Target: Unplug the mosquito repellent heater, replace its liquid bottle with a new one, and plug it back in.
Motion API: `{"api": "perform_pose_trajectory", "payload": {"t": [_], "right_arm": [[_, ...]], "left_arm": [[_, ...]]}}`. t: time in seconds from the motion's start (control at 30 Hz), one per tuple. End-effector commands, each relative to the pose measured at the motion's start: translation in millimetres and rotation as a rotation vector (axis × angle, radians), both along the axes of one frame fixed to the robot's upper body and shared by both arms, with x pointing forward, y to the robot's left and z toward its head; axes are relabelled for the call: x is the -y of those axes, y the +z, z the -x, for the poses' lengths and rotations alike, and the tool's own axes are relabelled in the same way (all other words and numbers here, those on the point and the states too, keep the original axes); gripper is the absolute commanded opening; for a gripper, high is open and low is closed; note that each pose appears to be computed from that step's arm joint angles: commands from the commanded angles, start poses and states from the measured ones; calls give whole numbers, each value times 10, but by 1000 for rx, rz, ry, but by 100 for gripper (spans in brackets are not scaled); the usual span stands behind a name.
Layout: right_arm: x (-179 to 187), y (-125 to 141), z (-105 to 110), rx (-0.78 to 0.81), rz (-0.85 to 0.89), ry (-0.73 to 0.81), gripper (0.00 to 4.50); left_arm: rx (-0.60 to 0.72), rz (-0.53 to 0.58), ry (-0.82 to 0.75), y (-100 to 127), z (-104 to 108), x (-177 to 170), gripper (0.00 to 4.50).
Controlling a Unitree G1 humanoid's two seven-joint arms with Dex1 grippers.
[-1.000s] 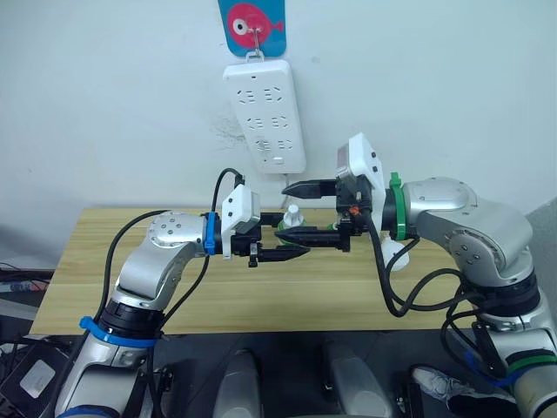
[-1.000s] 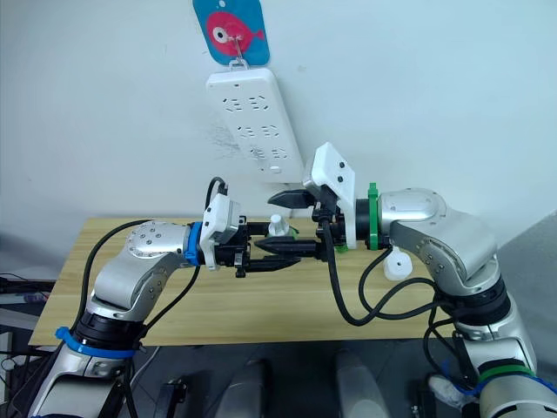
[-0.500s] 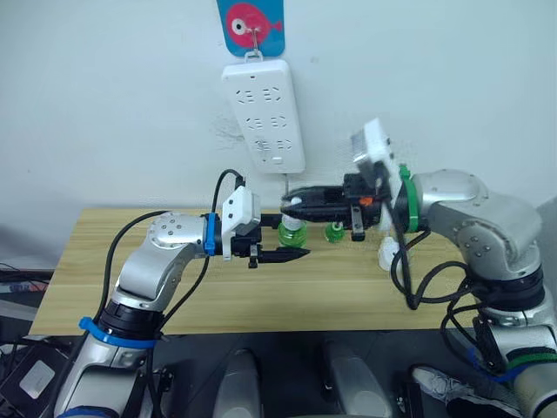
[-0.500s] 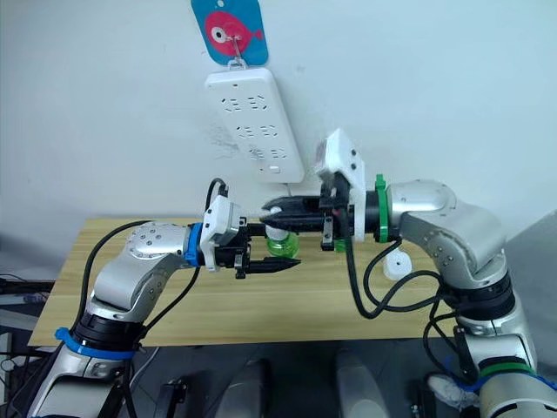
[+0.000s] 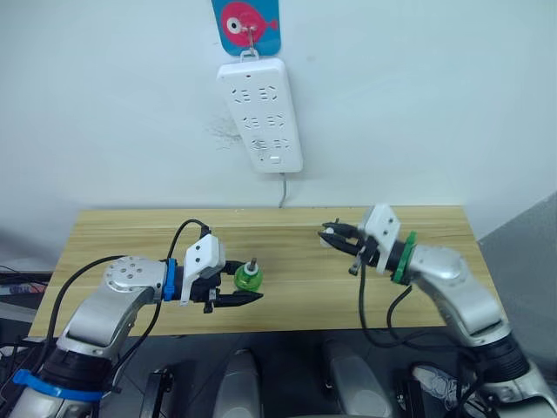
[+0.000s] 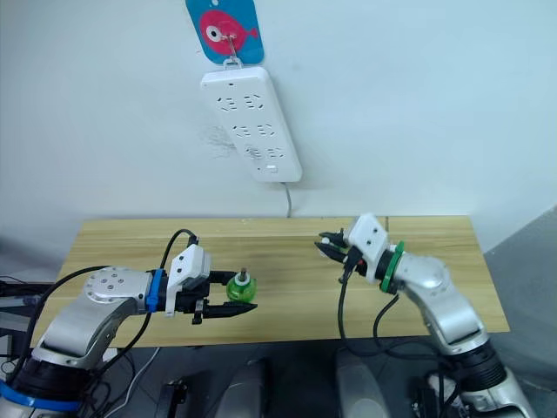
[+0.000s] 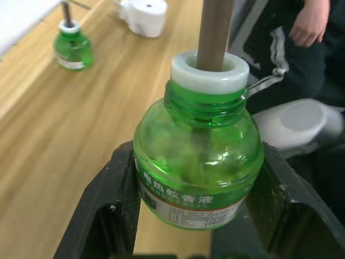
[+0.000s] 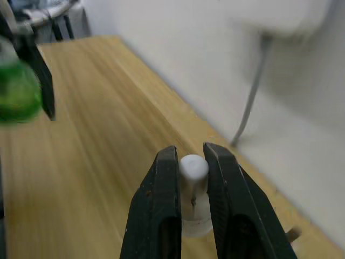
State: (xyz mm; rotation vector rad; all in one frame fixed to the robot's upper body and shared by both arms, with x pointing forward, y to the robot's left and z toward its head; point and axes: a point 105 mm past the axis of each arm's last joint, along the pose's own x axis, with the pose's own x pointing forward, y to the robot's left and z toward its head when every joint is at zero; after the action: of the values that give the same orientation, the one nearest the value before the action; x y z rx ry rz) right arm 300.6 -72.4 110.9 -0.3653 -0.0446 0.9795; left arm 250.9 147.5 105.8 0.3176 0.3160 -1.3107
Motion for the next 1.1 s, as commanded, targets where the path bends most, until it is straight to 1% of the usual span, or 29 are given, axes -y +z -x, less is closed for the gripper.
{"api": "perform_pose_trajectory", "payload": {"t": [0.03,0.1,0.17,0.37,0.47,0.53,0.57,0.63,0.67,0.73,0.77,0.8,0.93,1.0,1.03,1.1], "right_arm": [[7,-181,-117,40,2,-68,31],[64,-325,-227,42,13,-126,31],[152,-416,-348,22,-17,-206,31],[279,-636,-482,12,1,-261,31],[330,-683,-538,-2,-21,-294,31],[329,-684,-543,-11,-44,-290,107],[325,-684,-532,-18,-55,-281,130],[337,-571,-499,0,-90,-268,183],[348,-529,-488,9,-101,-267,219],[341,-329,-423,27,-125,-241,288],[336,-279,-393,25,-130,-230,323],[277,-127,-298,26,-138,-171,357],[57,306,63,-22,-139,47,362],[-80,551,266,-71,-125,193,362],[-135,639,344,-109,-130,247,362],[-214,732,457,-163,-115,333,362]], "left_arm": [[20,6,-19,109,68,13,234],[13,0,-19,109,87,10,234],[7,-11,-17,115,110,-16,234],[-1,-30,-9,121,160,-69,234],[-3,-31,-10,125,169,-68,234],[-4,-32,-11,125,173,-65,234],[-4,-31,-10,121,171,-60,234],[3,-22,-5,123,139,-47,234],[5,-19,-4,121,127,-38,234],[19,0,-10,141,89,8,234],[22,6,-12,142,76,27,234],[33,18,-19,161,48,60,234],[62,64,-43,244,-45,168,234],[95,99,-72,327,-114,270,234],[112,111,-89,360,-144,324,234],[140,128,-119,407,-190,419,234]]}}
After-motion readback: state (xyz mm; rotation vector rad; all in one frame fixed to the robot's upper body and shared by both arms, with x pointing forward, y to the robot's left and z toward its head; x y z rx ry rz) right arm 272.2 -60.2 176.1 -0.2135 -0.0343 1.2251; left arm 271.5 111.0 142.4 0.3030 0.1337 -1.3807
